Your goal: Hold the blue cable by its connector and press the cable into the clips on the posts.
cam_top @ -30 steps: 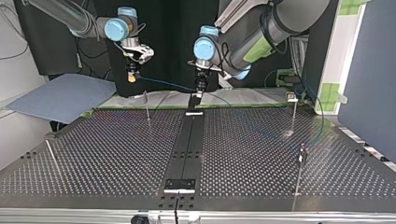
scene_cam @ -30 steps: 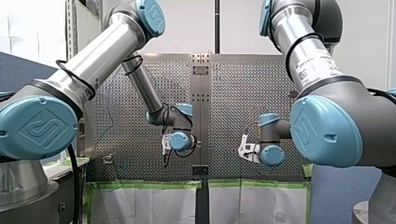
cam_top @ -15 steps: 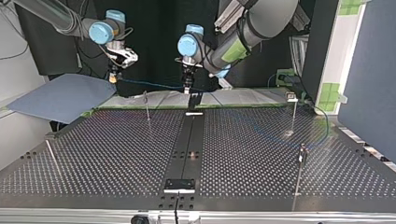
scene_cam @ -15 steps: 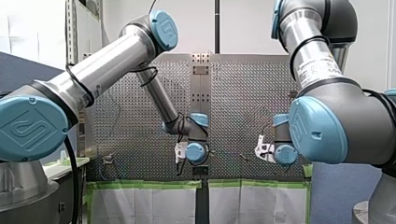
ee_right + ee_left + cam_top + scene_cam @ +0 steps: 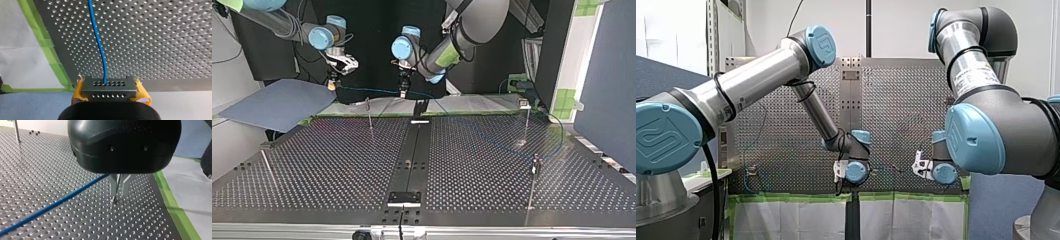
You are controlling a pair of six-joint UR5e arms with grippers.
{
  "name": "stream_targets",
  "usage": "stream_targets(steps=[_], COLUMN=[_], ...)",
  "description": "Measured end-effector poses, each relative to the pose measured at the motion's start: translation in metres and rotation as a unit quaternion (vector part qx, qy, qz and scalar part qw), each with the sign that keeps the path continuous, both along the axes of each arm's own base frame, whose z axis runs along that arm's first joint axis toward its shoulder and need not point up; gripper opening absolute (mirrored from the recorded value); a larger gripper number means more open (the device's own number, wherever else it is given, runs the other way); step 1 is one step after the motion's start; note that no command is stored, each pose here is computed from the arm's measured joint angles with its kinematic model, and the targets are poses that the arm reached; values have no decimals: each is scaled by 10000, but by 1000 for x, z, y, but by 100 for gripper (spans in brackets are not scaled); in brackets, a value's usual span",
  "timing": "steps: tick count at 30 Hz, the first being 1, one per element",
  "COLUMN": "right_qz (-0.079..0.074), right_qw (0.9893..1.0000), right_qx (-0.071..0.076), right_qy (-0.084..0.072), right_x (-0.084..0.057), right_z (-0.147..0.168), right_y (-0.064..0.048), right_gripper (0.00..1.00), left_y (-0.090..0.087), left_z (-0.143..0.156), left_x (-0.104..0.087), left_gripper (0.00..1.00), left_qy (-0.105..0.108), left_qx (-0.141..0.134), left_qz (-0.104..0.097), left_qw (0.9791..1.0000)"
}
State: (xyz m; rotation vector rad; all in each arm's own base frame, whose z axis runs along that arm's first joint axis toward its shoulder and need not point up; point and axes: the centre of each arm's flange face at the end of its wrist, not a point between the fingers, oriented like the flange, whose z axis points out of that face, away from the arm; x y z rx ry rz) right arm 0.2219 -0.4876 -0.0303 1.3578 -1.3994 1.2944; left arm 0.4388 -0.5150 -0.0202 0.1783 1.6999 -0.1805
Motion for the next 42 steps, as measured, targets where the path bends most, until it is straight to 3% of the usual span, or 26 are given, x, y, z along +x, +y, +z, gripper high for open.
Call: stream_targets(steps=[12, 16, 25, 35, 42], right_qz=[88, 137, 406, 564, 658], right_qw=[9997, 9997, 9991, 9984, 9978], right_qx=[243, 207, 51, 1, -4], right_qy=[17, 52, 141, 4, -103], right_x=[-5, -7, -11, -29, -42], right_z=[-44, -45, -38, -35, -34], right_y=[-12, -19, -41, -58, -64], right_gripper=[0, 0, 0, 0, 0], left_y=[-23, -26, -32, -39, -48], left_z=[-40, -52, -54, -49, -40], left_x=[4, 4, 2, -3, -6], left_gripper=[13, 13, 13, 13, 13], left_qy=[33, 56, 26, -62, -157], left_qx=[-59, -66, -77, -52, 203], left_qz=[-41, -24, -48, 129, 324], left_qw=[10000, 10000, 10000, 9999, 9991])
